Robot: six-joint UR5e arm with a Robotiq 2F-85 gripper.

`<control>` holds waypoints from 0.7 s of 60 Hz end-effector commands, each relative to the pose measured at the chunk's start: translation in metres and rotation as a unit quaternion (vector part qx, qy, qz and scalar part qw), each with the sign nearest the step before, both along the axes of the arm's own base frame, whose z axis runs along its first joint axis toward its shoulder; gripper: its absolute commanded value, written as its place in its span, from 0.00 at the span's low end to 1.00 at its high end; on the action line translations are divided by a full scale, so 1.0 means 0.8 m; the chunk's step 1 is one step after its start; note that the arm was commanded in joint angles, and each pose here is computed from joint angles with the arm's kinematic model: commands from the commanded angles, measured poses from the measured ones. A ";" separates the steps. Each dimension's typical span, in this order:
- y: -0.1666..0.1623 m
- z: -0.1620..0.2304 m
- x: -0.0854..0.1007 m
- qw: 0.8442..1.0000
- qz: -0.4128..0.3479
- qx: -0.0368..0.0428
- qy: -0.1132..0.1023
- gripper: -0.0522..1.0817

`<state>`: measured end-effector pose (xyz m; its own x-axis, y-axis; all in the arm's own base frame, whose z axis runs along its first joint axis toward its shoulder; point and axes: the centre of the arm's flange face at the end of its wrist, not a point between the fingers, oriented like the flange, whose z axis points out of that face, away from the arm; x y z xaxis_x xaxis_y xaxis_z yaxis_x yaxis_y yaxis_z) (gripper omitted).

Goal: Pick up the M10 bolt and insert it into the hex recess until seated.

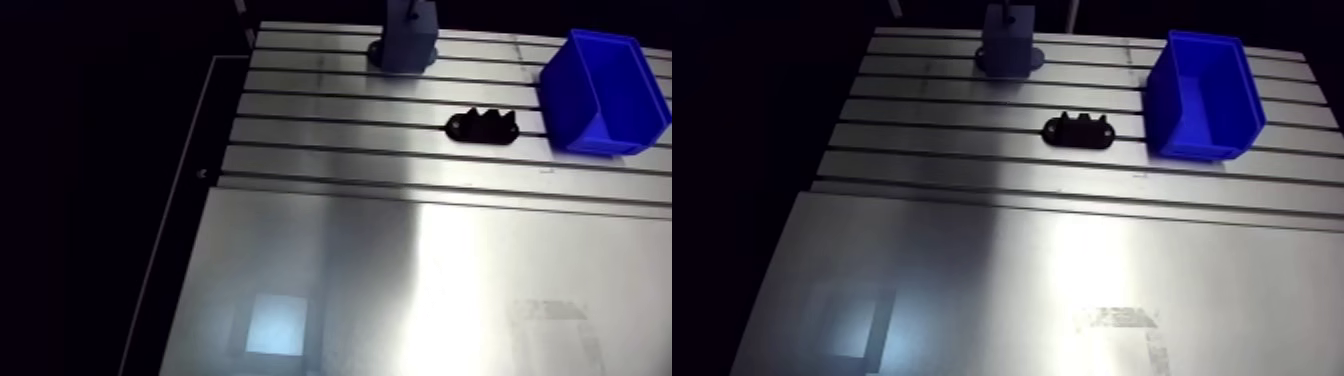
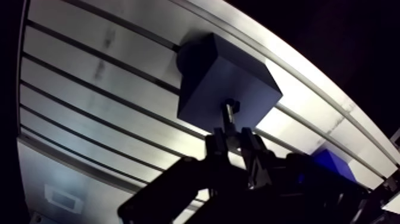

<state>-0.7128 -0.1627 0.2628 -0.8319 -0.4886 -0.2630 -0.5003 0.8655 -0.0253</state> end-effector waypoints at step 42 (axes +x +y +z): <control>0.001 -0.001 -0.001 1.000 0.000 0.000 0.000 0.76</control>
